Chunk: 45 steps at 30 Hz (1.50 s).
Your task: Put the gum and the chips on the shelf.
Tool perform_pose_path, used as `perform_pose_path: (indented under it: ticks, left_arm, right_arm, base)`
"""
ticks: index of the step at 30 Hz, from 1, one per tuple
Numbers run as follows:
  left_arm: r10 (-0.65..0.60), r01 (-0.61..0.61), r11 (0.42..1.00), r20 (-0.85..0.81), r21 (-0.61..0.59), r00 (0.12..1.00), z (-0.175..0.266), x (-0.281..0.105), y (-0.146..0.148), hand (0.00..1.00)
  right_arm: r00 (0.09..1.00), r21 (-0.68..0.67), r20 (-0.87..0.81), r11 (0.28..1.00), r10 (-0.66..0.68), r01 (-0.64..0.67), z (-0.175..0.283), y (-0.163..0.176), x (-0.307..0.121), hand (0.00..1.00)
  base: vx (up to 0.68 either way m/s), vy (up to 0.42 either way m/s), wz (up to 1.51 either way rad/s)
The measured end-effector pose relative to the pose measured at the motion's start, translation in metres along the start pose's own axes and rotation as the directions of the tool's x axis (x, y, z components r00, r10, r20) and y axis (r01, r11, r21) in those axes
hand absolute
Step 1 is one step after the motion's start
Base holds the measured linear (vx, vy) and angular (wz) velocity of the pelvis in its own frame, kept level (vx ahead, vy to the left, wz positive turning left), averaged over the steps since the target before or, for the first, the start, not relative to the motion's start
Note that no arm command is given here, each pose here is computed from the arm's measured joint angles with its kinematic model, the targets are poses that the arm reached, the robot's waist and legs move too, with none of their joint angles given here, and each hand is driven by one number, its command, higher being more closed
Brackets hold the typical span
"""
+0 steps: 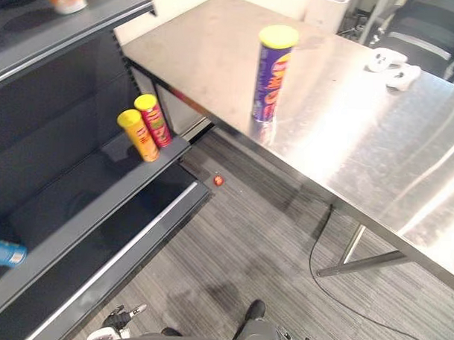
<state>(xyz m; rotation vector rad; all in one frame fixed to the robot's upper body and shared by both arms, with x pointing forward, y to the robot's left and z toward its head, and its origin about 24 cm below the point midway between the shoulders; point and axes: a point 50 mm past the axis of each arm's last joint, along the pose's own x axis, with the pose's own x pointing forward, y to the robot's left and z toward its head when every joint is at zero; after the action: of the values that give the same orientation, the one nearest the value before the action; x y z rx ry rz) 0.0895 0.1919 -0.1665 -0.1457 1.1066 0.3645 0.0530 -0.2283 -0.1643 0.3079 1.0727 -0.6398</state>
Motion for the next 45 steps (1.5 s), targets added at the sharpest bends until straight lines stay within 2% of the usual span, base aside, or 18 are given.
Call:
perform_pose_path:
  ticks: [8,16,21,29,35,39,42,44,45]
  left_arm:
    - [0.016,-0.014,0.998,0.033,-0.055,0.999,0.009,0.001,0.003,0.0]
    - [0.014,-0.008,0.994,0.053,-0.107,0.998,0.01,0.0,0.002,0.0]
    - [0.072,-0.062,0.977,0.042,-0.206,0.997,0.006,-0.001,0.02,0.0]
    - [0.048,-0.045,0.991,0.018,-0.126,0.999,-0.004,-0.002,0.017,0.0]
    - [0.011,-0.008,0.996,0.026,-0.086,1.0,-0.003,-0.002,0.016,0.0]
    - [0.024,-0.022,0.997,0.023,-0.079,0.999,-0.004,-0.002,0.022,0.0]
    - [0.032,-0.032,0.996,0.009,-0.084,0.999,-0.007,-0.003,0.023,0.0]
    - [0.047,-0.047,0.994,0.004,-0.098,0.999,-0.008,-0.003,0.025,0.0]
    - [0.054,-0.054,0.993,-0.001,-0.105,0.999,-0.01,-0.003,0.027,0.0]
  right_arm:
    - [1.0,-0.015,-0.019,1.0,0.004,-0.004,-0.004,0.002,0.0,0.0]
    - [1.0,-0.01,-0.008,1.0,0.01,-0.01,0.003,0.004,0.002,0.0]
    - [0.999,0.038,-0.033,0.999,0.013,-0.011,-0.007,0.009,0.0,0.0]
    - [1.0,0.076,0.005,0.997,0.029,-0.029,0.001,0.007,0.001,0.0]
    - [0.998,0.099,-0.057,0.995,0.028,-0.022,-0.015,0.003,-0.002,0.0]
    - [0.998,0.197,-0.064,0.98,-0.007,0.019,-0.018,0.001,-0.002,0.0]
    - [0.994,0.383,-0.059,0.917,-0.094,0.11,-0.011,-0.011,-0.001,0.0]
    - [0.98,0.572,-0.063,0.798,-0.188,0.19,-0.001,-0.026,0.001,0.0]
    - [0.966,0.666,-0.063,0.71,-0.251,0.227,0.009,-0.038,0.002,0.0]
  base:
    - [-0.03,-0.024,-0.41]
    - [0.05,0.179,-0.57]
    - [0.14,0.229,-0.08]
    - [0.08,-0.013,-0.17]
    - [-0.02,0.001,-0.16]
    - [-0.02,0.007,-0.15]
    - [0.02,0.0,-0.08]
    - [0.05,-0.009,-0.06]
    - [0.06,-0.01,-0.06]
